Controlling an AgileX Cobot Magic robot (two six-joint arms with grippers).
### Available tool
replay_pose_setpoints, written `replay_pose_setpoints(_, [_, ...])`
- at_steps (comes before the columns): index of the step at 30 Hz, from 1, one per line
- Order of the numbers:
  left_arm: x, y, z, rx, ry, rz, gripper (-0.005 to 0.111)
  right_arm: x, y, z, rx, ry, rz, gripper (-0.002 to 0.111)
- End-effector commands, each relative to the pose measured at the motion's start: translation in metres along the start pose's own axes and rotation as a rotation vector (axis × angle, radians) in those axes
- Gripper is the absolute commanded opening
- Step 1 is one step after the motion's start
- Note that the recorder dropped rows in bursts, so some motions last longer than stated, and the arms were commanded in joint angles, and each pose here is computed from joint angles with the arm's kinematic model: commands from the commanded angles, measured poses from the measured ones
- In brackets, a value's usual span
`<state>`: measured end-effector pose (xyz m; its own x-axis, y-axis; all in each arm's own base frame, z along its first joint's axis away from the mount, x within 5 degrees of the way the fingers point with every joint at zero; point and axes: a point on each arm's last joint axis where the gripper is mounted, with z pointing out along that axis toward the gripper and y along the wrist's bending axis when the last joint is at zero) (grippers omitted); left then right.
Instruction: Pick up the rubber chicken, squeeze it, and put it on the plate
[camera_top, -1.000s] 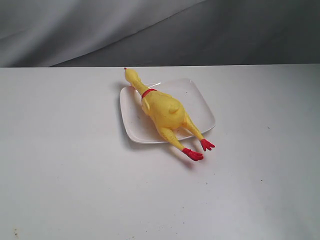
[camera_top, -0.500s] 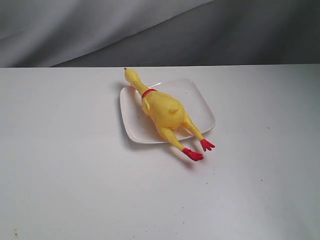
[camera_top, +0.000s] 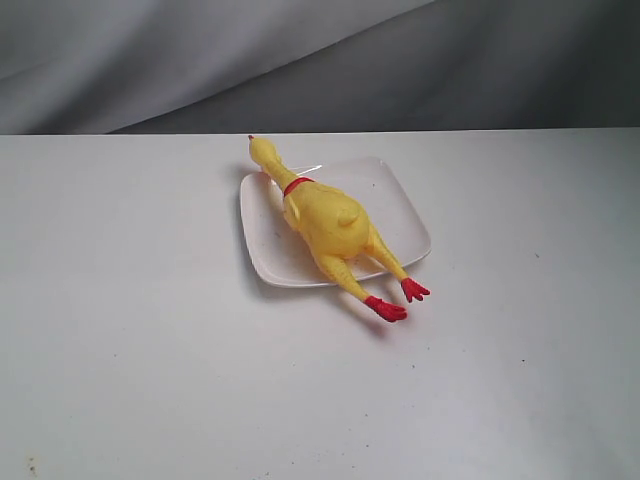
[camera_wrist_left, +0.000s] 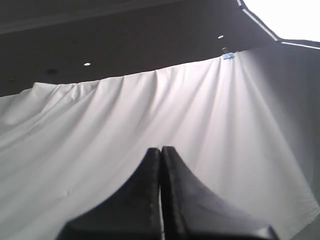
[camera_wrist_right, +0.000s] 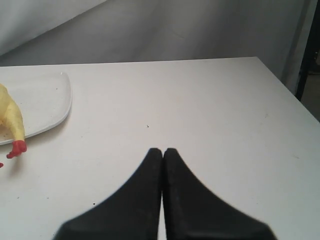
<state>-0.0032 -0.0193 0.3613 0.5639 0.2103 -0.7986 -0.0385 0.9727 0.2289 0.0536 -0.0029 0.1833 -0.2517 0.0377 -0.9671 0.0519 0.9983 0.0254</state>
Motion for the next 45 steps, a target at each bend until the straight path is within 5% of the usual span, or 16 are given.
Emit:
replay_pose_setpoints(1, [0.001, -0.005, -0.001, 0.052, -0.018, -0.022, 0.001, 0.001, 0.0, 0.0, 0.005, -0.002, 0.002, 0.0])
replay_pose_setpoints(8, [0.052, 0.008, -0.005, -0.179, 0.095, -0.297, 0.001, 0.001, 0.0, 0.0, 0.005, -0.002, 0.002, 0.0])
replay_pose_setpoints(14, [0.085, 0.005, -0.011, -0.192, 0.252, -0.19, 0.001, 0.001, 0.0, 0.0, 0.005, -0.002, 0.002, 0.0])
replay_pose_setpoints(26, [0.154, -0.009, -0.035, -0.179, 0.484, -0.203, 0.001, 0.001, 0.0, 0.0, 0.005, -0.002, 0.002, 0.0])
replay_pose_setpoints(36, [0.177, -0.016, -0.052, -0.161, 0.81, -0.239, 0.001, 0.001, 0.0, 0.0, 0.005, -0.002, 0.002, 0.0])
replay_pose_setpoints(45, [0.177, -0.016, -0.052, -0.161, 0.81, -0.239, 0.001, 0.001, 0.0, 0.0, 0.005, -0.002, 0.002, 0.0])
